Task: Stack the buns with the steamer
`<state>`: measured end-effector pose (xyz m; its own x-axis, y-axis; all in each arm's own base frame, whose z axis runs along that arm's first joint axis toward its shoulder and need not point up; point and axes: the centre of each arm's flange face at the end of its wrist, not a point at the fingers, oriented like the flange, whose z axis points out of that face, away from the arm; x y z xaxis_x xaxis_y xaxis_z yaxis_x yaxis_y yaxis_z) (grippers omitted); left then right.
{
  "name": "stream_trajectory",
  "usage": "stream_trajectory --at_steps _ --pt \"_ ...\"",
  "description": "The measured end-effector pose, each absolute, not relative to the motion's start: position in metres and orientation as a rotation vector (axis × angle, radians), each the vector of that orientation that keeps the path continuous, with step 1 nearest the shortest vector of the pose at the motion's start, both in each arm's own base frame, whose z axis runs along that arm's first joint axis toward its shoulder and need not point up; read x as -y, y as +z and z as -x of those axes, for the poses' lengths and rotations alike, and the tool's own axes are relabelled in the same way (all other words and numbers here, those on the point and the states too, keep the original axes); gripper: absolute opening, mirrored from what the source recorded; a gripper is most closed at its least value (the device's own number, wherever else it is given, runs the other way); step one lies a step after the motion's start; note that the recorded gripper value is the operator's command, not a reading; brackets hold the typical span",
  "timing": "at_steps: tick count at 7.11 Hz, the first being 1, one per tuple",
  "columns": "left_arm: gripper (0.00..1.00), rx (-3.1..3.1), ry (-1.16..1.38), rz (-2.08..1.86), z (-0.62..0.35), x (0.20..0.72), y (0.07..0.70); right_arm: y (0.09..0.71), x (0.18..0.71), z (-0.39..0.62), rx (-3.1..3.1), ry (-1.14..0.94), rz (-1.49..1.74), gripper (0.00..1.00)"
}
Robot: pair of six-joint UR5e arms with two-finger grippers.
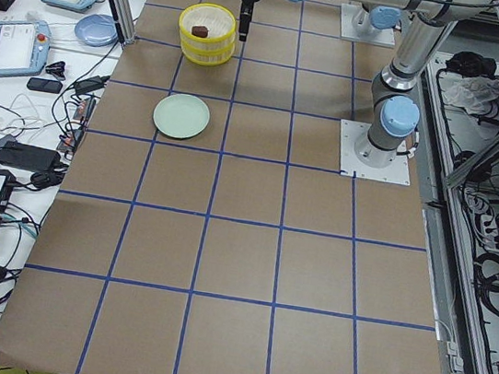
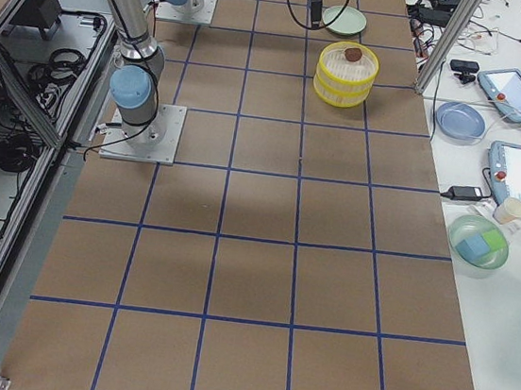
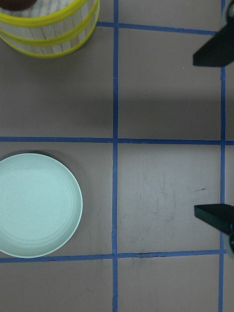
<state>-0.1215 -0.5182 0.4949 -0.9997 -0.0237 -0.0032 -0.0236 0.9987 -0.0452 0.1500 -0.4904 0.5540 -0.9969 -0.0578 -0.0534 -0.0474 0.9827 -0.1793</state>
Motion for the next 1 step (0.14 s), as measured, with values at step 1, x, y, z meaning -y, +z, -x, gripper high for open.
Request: stream_trajectory --at_steps 1 --pt "1.00 -3.136 -0.070 0.037 0.1212 0.5182 0.4948 0.5542 0.4903 -0.1502 -3.068 -0.276 0.080 1.00"
